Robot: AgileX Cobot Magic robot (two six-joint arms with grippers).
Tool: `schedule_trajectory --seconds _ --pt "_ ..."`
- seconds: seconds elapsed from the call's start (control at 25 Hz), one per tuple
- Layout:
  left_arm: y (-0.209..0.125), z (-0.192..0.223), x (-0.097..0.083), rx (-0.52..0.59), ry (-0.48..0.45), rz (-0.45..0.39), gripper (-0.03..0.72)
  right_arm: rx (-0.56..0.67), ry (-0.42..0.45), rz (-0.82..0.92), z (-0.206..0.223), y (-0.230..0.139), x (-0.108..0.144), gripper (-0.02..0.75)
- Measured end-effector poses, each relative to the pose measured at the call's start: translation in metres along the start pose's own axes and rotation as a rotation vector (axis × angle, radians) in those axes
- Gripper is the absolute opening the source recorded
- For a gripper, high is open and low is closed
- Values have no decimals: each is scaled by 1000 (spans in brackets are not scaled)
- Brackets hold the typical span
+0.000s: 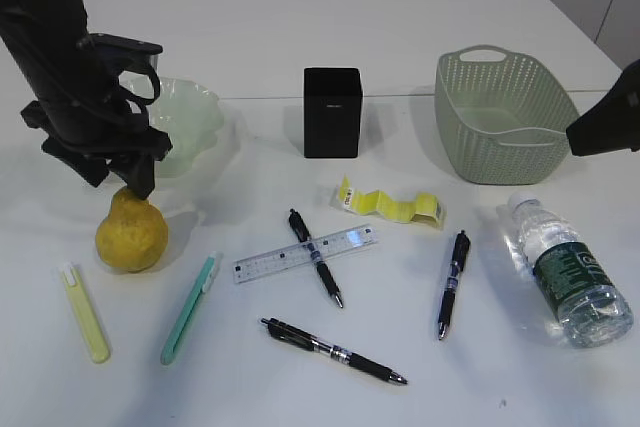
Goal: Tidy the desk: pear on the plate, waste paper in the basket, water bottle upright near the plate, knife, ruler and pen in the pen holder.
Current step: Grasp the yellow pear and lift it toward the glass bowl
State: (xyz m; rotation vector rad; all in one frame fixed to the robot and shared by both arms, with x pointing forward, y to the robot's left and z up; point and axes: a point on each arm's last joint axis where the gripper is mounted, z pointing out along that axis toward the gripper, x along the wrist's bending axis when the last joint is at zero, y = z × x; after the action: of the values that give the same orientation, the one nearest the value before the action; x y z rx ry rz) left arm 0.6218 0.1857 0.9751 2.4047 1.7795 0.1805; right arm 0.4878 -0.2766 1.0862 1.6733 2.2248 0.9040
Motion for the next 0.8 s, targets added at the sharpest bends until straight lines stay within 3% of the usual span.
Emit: schedule_trajectory --seconds 0.64,0.8 --pt "2 29 -2 49 -16 -13 454 4 1 2 1 0 -1 513" --pt "2 32 -2 55 -23 -18 421 4 1 2 1 0 -1 513"
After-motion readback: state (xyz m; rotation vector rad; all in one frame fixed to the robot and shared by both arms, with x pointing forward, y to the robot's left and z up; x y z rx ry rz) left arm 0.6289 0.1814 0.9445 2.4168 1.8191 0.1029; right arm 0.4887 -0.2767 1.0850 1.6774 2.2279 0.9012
